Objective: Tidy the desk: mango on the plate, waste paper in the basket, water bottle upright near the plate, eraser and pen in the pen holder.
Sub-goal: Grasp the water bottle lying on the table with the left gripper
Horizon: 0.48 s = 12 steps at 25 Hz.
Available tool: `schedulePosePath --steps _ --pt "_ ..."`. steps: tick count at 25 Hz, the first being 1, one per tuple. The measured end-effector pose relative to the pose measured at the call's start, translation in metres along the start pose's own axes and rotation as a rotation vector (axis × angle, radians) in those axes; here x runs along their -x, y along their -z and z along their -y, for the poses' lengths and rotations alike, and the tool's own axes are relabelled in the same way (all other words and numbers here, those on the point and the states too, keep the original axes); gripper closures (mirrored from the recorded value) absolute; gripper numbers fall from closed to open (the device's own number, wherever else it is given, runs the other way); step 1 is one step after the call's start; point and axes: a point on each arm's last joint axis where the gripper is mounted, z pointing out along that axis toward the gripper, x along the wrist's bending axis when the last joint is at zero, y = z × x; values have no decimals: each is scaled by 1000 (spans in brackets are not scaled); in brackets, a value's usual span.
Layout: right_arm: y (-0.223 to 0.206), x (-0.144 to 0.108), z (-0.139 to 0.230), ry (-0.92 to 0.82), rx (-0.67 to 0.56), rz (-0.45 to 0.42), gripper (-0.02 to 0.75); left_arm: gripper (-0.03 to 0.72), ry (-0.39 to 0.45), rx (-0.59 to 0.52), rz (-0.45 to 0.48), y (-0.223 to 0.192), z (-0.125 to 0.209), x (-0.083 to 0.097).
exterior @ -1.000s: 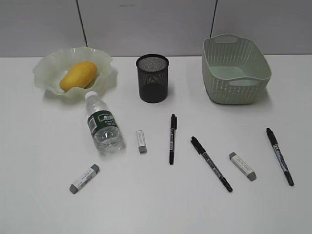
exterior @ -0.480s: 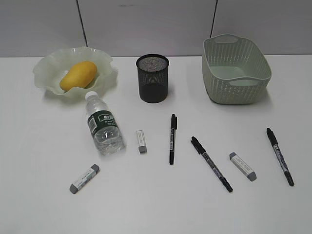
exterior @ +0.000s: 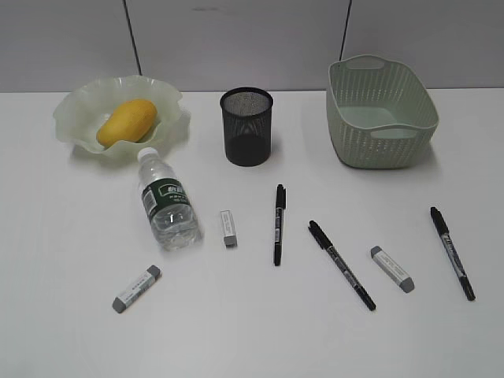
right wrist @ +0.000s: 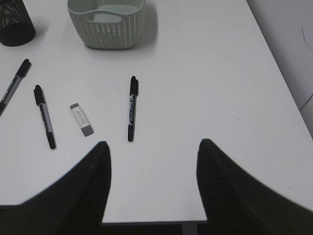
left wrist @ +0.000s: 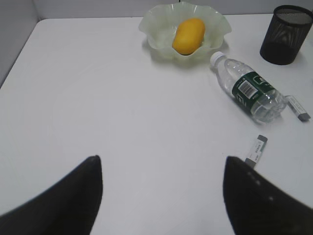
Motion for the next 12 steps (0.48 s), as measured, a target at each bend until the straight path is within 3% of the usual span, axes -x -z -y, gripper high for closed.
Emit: schedulePosePath --steps 4,8,12 --pt "0 0 0 0 0 0 290 117 19 -71 -2 -8 -4 0" --pt "0 0 0 0 0 0 291 118 39 -307 -21 -26 -20 -1" --pt "0 0 0 0 0 0 291 119 138 -527 -69 -57 -40 -1"
